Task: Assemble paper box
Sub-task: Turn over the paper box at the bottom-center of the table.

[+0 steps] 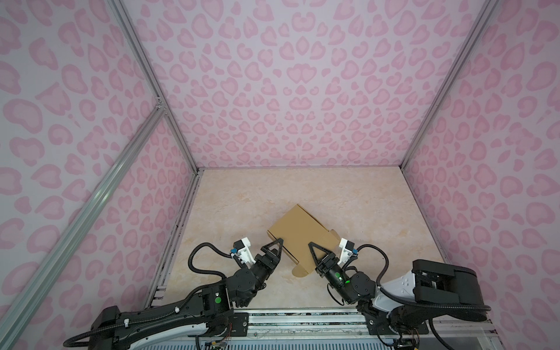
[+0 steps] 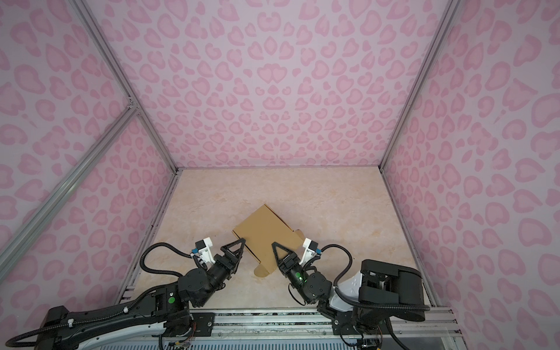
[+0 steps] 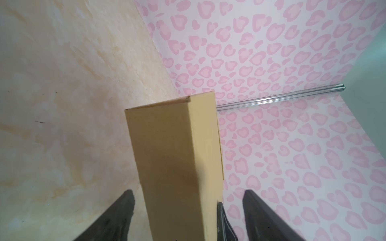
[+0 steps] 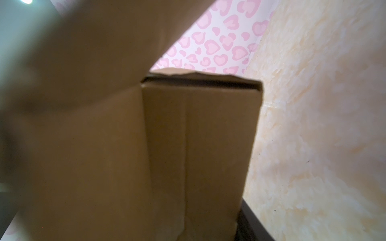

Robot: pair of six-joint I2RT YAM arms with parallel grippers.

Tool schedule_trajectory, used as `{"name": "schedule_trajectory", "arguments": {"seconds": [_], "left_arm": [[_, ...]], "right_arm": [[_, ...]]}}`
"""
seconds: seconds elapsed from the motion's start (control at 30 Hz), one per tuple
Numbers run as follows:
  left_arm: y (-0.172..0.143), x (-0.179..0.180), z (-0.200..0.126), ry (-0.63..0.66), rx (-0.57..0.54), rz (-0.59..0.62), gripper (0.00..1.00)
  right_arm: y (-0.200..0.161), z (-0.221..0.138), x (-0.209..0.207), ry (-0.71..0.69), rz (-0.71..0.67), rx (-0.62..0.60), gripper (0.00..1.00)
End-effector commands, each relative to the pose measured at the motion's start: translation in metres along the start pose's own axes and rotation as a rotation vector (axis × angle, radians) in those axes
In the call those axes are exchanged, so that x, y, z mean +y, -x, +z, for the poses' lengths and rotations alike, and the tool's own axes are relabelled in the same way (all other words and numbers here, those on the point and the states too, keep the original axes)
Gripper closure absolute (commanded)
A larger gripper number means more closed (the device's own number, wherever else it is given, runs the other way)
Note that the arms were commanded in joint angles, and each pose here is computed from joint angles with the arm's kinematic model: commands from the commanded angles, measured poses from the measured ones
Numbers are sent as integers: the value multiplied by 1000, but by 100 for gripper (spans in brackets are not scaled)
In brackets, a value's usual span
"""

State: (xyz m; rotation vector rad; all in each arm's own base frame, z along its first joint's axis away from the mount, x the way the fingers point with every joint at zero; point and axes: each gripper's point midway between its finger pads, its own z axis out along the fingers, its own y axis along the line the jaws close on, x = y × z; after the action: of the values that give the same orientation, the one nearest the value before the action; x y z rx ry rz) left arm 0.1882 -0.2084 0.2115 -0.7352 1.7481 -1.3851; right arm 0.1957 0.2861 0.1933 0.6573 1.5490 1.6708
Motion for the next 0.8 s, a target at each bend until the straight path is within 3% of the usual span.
{"name": "schedule_trajectory", "arguments": {"seconds": [0.0, 0.17, 0.4, 0.77], "left_arm": [[6, 1, -3, 12, -19, 29, 14], [19, 6, -14, 53, -40, 106, 12], [43, 14, -33, 135, -88, 254, 10], [53, 28, -46, 200, -83, 373, 10]], "right_arm": [[4, -2, -1, -6, -29, -2, 48], [9, -6, -7, -92, -124, 26, 46], [28, -25, -2, -335, -454, 107, 45], [63, -89, -2, -665, -879, 385, 46]]}}
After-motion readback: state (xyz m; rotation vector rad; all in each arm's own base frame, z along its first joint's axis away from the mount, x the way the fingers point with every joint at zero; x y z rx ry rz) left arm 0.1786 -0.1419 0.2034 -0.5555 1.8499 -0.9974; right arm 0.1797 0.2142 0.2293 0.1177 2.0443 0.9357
